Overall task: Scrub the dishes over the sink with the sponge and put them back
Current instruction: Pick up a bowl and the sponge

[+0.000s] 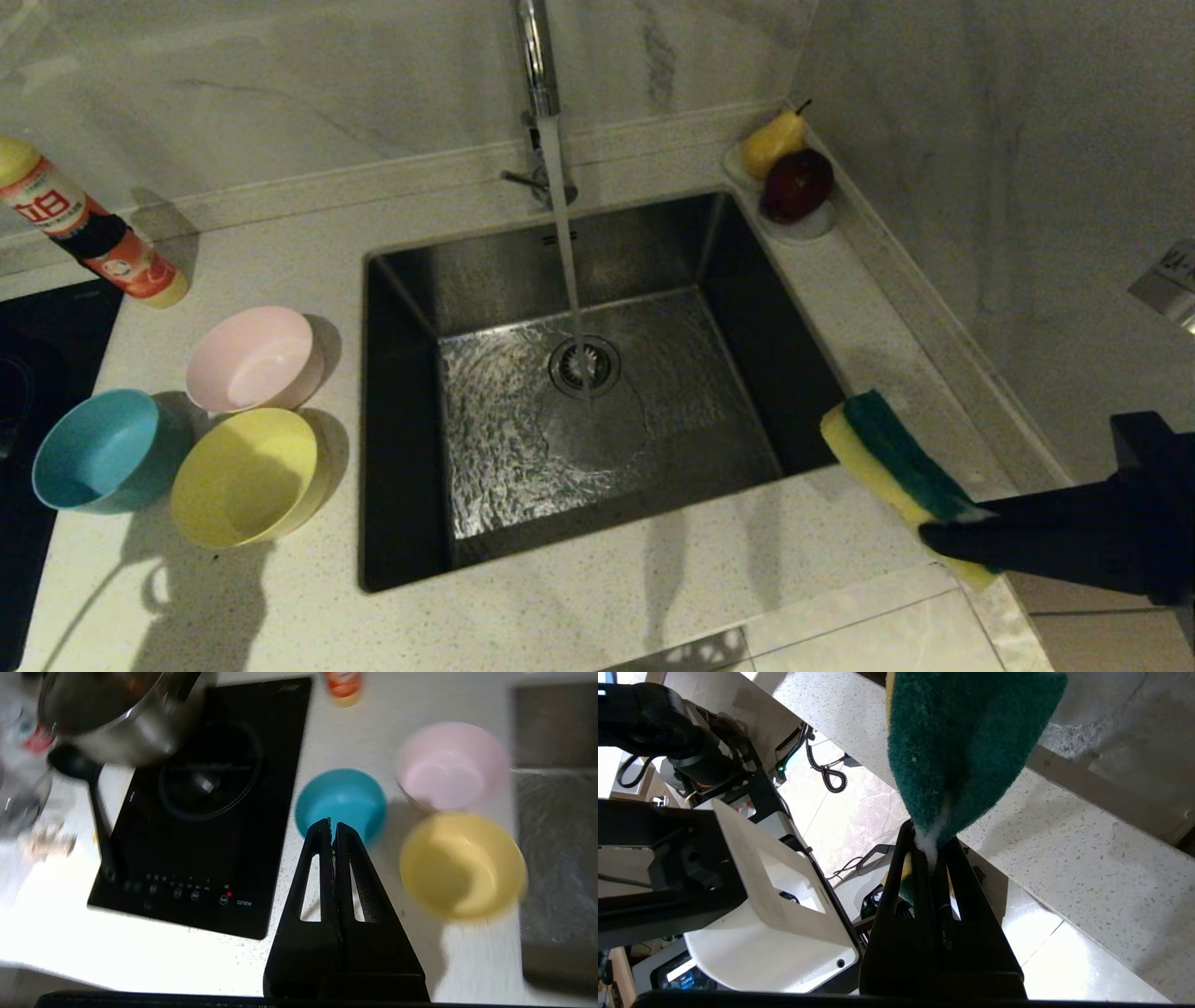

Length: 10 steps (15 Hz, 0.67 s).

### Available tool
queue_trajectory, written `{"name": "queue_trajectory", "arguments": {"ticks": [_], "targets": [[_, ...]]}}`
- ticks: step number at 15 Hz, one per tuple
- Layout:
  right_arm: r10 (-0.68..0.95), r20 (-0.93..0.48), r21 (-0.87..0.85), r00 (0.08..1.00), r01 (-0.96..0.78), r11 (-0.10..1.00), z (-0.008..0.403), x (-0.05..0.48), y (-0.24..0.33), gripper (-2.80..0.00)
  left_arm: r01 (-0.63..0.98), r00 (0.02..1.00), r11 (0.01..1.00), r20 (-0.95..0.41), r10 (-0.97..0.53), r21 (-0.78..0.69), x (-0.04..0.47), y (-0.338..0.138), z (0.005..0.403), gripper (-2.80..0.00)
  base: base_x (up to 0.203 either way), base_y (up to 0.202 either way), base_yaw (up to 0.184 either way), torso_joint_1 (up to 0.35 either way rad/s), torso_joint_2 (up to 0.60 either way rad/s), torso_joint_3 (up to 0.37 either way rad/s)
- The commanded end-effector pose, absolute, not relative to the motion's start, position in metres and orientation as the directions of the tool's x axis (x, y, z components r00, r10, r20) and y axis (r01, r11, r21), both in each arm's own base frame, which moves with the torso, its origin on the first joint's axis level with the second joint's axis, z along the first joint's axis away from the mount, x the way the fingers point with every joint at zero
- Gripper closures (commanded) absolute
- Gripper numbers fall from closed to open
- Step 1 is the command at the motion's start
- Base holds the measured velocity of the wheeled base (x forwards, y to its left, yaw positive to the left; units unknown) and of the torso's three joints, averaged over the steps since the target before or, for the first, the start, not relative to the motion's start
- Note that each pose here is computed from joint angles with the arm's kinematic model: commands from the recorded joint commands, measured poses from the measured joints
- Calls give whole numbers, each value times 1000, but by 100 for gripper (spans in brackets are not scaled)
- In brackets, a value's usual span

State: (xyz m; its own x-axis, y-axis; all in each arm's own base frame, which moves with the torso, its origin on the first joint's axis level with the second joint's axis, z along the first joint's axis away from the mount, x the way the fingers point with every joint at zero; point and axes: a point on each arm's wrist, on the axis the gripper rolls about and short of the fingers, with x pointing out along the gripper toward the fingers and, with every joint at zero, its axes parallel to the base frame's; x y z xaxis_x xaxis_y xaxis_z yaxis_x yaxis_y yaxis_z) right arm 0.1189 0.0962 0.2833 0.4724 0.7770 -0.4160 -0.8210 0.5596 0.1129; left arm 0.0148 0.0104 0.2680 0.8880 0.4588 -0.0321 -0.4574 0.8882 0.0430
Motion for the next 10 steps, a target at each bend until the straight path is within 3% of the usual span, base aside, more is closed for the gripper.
{"name": "queue_trajectory", "arguments": {"ticks": [1,6,10], "targets": [[774,-424,117,471,-819,562,283,124,99,0,-508,845,860,-169,508,48,76,12,281,0,0,0,0,0,0,0],[776,-424,119,467,-821,559,284,124,100,0,-659,704,752,-358,614,-6,162,50,275,0,0,0,0,0,0,0],[777,-426,118,464,-823,556,283,124,100,0,-655,714,727,-482,508,-204,178,97,275,0,0,0,0,0,0,0]]}}
